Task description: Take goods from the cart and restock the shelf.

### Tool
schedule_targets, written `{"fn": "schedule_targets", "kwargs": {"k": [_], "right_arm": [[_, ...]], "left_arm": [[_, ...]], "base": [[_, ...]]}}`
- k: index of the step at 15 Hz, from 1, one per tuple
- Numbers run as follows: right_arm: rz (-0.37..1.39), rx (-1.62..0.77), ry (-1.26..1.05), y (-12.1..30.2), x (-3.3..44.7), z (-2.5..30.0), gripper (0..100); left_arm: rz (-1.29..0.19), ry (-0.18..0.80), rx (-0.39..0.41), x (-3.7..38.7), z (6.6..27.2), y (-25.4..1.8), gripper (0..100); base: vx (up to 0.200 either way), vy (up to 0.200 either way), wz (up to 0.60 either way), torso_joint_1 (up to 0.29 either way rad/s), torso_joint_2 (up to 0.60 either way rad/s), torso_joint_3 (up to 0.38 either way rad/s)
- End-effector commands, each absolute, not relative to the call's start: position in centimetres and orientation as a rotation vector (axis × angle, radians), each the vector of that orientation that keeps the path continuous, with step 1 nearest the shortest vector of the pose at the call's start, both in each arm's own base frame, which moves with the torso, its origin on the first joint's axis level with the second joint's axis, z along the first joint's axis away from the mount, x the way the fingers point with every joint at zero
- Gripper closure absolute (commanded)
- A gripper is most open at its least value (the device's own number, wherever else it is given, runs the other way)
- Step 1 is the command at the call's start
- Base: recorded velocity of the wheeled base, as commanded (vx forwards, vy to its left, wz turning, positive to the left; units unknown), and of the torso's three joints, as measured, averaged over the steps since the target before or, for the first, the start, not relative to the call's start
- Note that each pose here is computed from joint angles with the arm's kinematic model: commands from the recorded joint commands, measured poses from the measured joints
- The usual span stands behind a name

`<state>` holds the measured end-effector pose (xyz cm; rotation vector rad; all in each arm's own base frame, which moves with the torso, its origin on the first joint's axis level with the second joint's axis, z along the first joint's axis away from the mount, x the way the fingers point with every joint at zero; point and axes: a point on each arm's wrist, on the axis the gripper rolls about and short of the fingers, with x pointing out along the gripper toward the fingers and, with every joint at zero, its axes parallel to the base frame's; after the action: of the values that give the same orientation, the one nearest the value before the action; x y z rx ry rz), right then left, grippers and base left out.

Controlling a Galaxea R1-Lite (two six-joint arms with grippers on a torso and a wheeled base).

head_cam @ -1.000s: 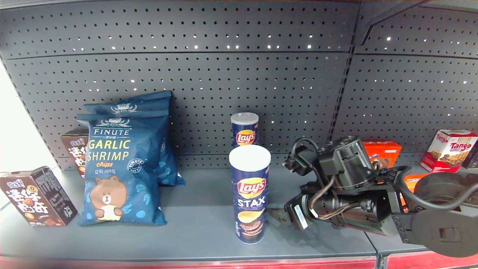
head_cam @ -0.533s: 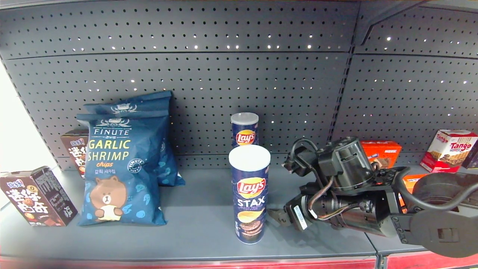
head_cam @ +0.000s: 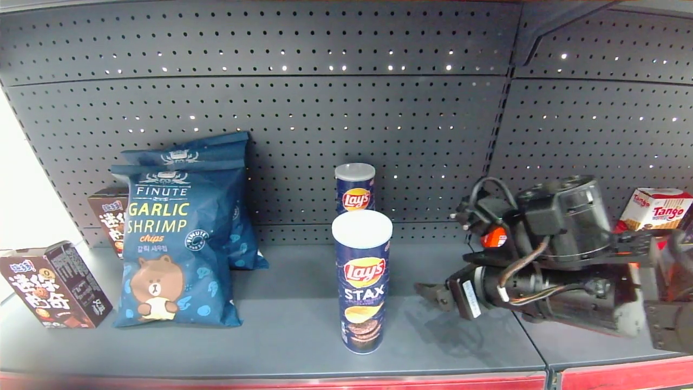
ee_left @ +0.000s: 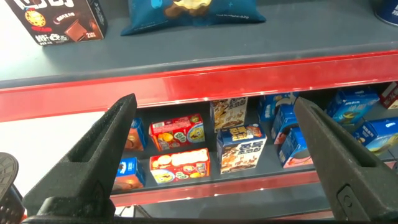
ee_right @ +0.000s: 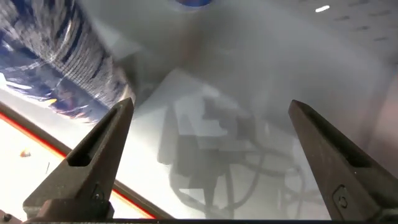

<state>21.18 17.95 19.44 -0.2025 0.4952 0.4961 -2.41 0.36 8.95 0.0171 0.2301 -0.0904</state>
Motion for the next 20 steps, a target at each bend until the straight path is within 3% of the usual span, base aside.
{"fn": "schedule_targets", "kwargs": {"k": [1,8,14,18,20], "right_arm": [[0.380,-0.127,0.397,12.1,18.6,22.1,0],[-0.007,-0.010,0.221,1.2,8.6,20.5,0],[-0.200,-0.045,0.172,-0.5,1.9,12.8,0],[-0.366,-0.021,0.107,-0.6,-0.8,9.7,0],[-0.322,-0.010,0.067,-0.4,-1.9,8.4,0]], "left_arm": [[-0.096,0.233,0.017,-2.4,8.9,0.4,0],[-0.099,0.239,0.017,-2.3,9.0,0.3,0],[-0.097,0.249,0.021,-2.2,9.0,0.3,0],[-0.100,0.254,0.025,-2.2,9.0,0.3,0],[-0.100,0.252,0.025,-2.2,9.0,0.3,0]], "base": [[0.000,0.000,0.00,0.000,0.00,0.000],[0.000,0.000,0.00,0.000,0.00,0.000],[0.000,0.000,0.00,0.000,0.00,0.000],[0.000,0.000,0.00,0.000,0.00,0.000],[0.000,0.000,0.00,0.000,0.00,0.000]]}}
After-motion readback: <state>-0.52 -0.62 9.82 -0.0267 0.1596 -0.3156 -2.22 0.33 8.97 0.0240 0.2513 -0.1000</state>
